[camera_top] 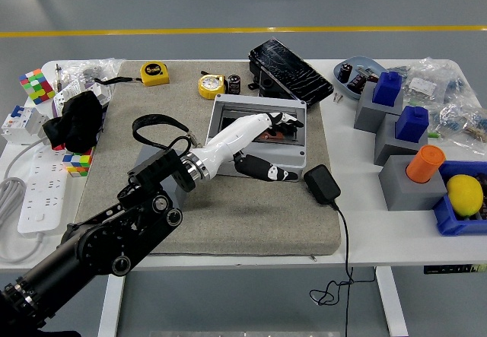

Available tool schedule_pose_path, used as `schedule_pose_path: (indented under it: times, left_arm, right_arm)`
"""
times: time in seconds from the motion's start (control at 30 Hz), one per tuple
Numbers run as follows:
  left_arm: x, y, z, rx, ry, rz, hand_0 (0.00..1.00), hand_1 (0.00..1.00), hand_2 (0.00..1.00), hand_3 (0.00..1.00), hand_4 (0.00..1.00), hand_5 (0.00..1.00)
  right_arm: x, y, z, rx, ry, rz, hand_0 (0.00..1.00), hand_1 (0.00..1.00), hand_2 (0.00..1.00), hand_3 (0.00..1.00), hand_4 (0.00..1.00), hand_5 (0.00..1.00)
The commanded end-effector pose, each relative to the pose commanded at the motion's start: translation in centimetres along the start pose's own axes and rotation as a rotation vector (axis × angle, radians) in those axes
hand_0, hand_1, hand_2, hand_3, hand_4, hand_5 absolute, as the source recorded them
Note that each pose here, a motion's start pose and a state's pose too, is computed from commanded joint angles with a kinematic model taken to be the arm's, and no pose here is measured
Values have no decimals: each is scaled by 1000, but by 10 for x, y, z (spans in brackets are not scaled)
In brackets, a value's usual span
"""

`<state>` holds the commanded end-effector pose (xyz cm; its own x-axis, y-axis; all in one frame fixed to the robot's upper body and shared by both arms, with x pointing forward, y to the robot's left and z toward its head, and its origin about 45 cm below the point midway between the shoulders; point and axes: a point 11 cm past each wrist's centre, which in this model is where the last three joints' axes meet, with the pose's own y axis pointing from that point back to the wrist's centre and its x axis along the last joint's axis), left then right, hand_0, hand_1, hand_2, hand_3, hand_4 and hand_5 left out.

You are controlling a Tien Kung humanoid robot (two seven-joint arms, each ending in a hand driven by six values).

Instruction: Fetch the battery,place it into the box,close the lid of the box

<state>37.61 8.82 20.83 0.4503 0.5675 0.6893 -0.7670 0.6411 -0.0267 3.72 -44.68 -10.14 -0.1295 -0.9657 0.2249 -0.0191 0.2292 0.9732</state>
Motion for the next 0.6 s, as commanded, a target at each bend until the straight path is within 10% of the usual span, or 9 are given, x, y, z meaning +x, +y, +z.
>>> schedule_pose_path:
  times: [0.6]
  left_arm:
    - [80, 74, -29, 1, 389, 460, 609, 711, 723, 772, 998, 285]
  right_arm:
    - [8, 2, -7, 25, -6, 11, 821, 760, 770, 791, 998, 600]
